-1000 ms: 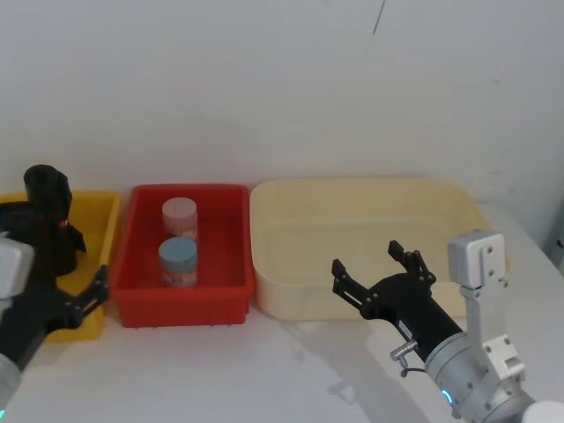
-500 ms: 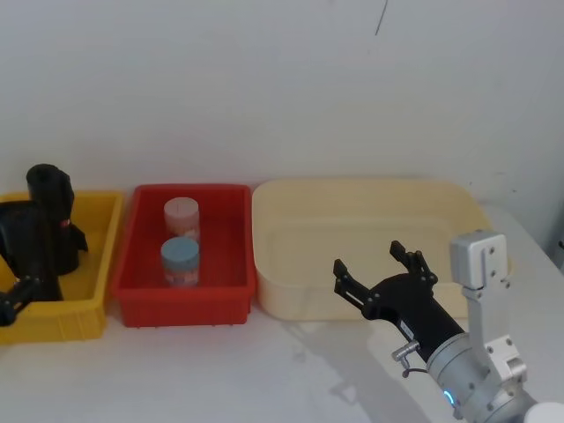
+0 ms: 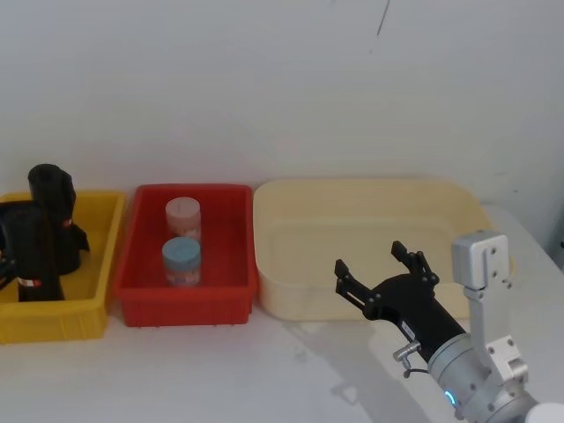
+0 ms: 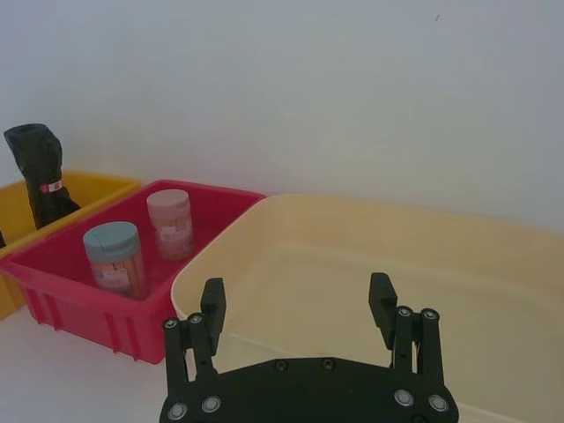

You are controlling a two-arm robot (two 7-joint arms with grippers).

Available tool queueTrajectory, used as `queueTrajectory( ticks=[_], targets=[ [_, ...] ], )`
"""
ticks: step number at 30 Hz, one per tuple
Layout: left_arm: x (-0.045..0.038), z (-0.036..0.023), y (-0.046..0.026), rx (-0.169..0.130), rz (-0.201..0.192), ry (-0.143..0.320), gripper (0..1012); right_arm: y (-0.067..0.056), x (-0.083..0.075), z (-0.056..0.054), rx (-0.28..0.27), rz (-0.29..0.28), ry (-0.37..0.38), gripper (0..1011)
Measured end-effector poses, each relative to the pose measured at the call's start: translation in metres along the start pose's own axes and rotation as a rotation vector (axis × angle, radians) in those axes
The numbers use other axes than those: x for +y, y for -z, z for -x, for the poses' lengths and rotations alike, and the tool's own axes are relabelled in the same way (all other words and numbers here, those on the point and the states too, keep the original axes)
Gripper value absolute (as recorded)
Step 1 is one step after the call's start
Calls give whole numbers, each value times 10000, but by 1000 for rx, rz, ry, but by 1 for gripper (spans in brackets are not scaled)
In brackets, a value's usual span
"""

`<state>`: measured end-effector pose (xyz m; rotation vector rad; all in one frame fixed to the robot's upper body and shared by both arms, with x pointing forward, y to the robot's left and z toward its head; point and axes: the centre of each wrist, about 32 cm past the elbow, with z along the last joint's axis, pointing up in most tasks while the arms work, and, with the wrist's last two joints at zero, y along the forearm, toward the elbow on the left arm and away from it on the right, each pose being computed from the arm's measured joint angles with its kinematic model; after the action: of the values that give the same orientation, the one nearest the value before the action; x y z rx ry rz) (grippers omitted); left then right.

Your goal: Pick up the garbage bag with the one hand and transfer it to the other hand.

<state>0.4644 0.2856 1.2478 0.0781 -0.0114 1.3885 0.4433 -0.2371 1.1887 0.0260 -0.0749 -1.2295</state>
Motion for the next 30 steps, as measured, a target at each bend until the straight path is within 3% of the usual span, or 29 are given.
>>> queueTrajectory(
  ticks=[7, 15, 30],
  targets=[
    [-93, -56, -31, 23, -8, 45, 1001, 0, 0, 0, 0, 0, 0, 1000],
    [-179, -76, -40, 32, -17, 74, 1001, 0, 0, 0, 0, 0, 0, 1000],
    [-378, -99, -30, 6, -38, 103, 1001, 0, 0, 0, 0, 0, 0, 1000]
  ],
)
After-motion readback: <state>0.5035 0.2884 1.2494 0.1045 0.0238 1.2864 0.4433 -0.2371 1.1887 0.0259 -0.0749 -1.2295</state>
